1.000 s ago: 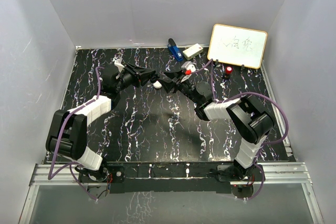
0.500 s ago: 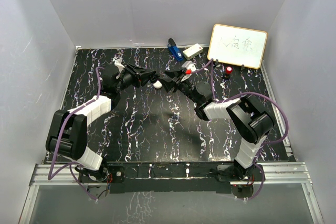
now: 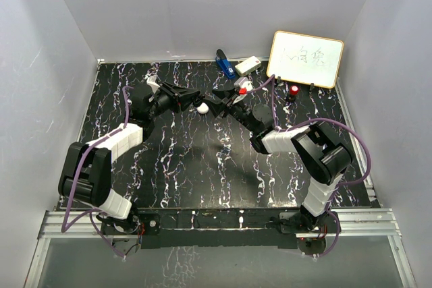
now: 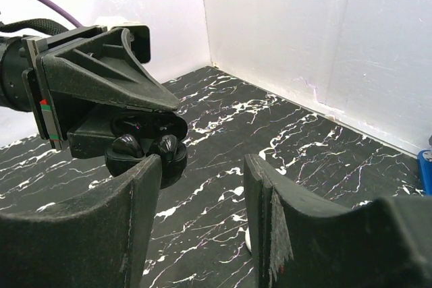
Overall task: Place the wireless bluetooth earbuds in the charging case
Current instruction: Adjust the earbud with the charging case.
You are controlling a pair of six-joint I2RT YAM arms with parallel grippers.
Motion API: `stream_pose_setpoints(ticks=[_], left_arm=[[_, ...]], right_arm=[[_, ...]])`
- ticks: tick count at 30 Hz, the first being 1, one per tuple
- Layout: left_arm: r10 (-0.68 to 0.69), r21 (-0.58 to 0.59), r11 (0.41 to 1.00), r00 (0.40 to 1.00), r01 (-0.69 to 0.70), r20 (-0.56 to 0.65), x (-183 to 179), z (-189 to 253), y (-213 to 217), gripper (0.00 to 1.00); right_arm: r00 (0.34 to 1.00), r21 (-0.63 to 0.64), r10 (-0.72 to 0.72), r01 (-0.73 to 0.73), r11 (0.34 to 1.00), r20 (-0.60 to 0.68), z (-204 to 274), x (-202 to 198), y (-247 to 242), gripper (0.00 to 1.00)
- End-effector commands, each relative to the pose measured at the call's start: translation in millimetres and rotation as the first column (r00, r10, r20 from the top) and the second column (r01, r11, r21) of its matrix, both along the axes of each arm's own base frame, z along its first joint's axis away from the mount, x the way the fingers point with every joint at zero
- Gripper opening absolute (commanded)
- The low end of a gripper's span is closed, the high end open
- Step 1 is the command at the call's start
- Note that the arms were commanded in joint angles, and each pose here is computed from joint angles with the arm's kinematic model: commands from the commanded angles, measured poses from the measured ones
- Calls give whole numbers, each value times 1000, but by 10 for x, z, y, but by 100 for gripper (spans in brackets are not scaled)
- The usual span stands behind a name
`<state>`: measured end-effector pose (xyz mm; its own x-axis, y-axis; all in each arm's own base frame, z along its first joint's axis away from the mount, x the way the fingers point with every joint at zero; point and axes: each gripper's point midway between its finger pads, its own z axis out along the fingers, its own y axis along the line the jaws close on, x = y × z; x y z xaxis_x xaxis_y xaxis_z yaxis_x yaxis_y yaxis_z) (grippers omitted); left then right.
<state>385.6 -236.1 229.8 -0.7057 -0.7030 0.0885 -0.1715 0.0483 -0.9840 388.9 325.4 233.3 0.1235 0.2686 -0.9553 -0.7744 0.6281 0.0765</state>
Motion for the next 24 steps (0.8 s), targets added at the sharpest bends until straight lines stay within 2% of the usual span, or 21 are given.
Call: stream_pose_setpoints(ticks=[1,16,24], left_arm=[[-30,-18,999,998,32,58,-137,242,-29,0],[-27,-14,1000,998,28,50,-153,209,-21,0],[-20,-11,1000,999,21,46,-122,196,-26,0]], right_arm=[[996,56,-21,17,998,85,317,64,-7,50],[996,57,-21,16,998,88,351,96,-8,50],[994,67,-93,88,994,62,422,68,-201,53]])
